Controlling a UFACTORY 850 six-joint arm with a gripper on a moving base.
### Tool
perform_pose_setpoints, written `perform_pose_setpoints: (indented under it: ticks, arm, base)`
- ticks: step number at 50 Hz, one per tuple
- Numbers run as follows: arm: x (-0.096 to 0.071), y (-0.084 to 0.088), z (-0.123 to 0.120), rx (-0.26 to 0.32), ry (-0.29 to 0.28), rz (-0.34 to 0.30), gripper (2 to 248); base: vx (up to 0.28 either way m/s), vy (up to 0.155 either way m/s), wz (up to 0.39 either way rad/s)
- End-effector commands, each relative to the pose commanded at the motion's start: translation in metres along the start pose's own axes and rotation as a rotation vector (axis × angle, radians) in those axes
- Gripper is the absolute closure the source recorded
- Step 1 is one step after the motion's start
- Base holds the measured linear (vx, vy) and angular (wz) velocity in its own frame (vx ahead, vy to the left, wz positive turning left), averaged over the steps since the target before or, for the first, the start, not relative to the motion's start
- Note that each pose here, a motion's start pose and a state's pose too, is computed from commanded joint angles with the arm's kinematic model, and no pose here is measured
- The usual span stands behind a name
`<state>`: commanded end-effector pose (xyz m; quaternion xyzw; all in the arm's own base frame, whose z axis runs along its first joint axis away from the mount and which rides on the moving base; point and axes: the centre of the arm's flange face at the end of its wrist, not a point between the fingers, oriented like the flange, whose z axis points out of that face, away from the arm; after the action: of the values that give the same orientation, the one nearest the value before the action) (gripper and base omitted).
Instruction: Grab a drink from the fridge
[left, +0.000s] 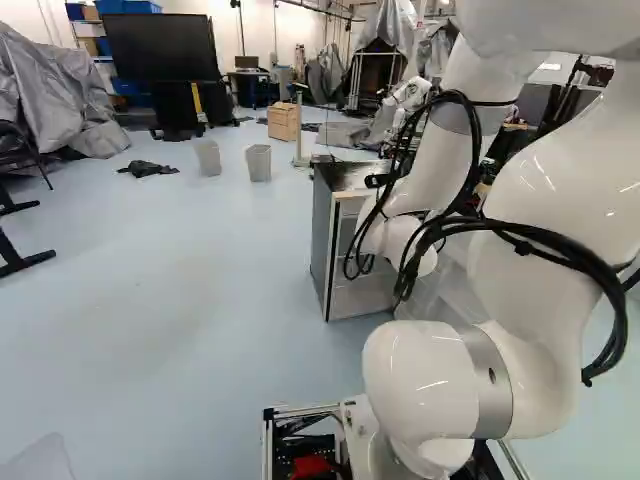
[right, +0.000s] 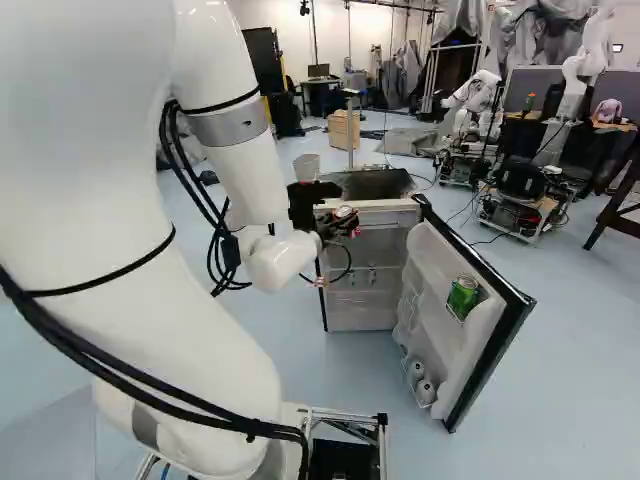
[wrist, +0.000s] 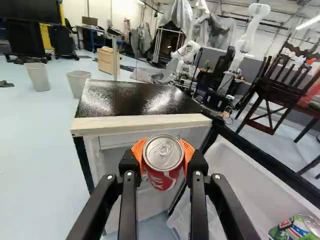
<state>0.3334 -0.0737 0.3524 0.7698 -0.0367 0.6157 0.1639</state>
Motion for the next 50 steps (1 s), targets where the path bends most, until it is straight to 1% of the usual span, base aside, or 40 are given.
perform_pose_setpoints:
  ticks: [25,35,41,50]
  arm:
    - [0.018,-0.012,-0.008,0.177,0.028,-0.083,152]
    - [0.023,-0.016,-0.011,0.240,0.026,-0.121,152]
    - [0.027,-0.018,-0.012,0.273,0.023,-0.144,152]
    - [0.030,-0.019,-0.014,0.305,0.018,-0.170,152]
  base:
    - [0.000,0.000,0.000]
    - [0.000,0.000,0.000]
    - [0.000,0.000,0.000]
    - [0.000,0.000,0.000]
